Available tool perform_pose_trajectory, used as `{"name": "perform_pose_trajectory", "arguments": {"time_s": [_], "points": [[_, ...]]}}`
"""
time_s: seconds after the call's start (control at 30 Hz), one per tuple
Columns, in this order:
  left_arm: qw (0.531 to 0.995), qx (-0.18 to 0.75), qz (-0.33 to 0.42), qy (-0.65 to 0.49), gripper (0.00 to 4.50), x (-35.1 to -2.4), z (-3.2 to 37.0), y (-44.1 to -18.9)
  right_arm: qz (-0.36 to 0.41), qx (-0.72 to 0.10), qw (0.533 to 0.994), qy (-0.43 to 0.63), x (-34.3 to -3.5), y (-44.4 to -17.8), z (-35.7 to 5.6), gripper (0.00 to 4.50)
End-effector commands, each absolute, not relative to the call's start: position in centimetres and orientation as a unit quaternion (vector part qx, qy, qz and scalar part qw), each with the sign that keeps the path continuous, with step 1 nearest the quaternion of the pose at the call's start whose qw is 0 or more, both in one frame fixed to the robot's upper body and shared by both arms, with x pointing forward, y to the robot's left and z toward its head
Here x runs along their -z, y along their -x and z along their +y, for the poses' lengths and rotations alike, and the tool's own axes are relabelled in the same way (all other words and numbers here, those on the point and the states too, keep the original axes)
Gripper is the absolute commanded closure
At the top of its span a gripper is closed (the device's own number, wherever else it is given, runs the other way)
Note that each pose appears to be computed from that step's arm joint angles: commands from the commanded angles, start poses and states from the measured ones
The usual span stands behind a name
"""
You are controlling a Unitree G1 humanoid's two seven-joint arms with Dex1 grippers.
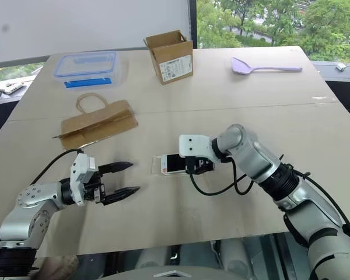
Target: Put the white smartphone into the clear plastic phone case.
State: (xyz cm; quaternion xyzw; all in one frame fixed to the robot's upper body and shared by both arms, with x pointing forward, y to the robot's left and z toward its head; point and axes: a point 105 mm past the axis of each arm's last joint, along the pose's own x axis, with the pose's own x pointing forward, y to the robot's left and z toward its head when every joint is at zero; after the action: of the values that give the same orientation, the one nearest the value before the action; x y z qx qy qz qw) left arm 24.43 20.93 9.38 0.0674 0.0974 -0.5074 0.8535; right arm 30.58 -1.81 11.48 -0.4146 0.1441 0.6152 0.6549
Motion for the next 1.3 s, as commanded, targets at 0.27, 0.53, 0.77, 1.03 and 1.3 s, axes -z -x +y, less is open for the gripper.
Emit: {"name": "perform_pose_trajectory", "arguments": {"time_s": [0.27, 0.53, 0.77, 1.03, 1.3], "points": [[0.846, 0.521, 0.083, -0.085, 0.0, -10.7, 20.2, -25.1, 0.159, -0.61, 0.643, 0.434, -9.4, -29.3, -1.6, 1.72], [0.843, 0.524, 0.084, -0.084, 0.0, -10.8, 19.8, -25.5, 0.148, -0.616, 0.657, 0.409, -10.3, -29.0, -1.2, 0.07], [0.842, 0.527, 0.082, -0.083, 0.0, -11.1, 19.3, -25.5, 0.119, -0.622, 0.699, 0.333, -13.9, -29.4, -0.9, 0.81], [0.844, 0.524, 0.079, -0.083, 0.0, -11.9, 18.6, -25.4, 0.124, -0.636, 0.704, 0.292, -14.7, -28.9, -1.7, 2.45], [0.846, 0.521, 0.08, -0.083, 0.0, -12.8, 18.3, -25.3, 0.112, -0.662, 0.698, 0.247, -14.9, -28.8, -0.5, 1.95]]}}
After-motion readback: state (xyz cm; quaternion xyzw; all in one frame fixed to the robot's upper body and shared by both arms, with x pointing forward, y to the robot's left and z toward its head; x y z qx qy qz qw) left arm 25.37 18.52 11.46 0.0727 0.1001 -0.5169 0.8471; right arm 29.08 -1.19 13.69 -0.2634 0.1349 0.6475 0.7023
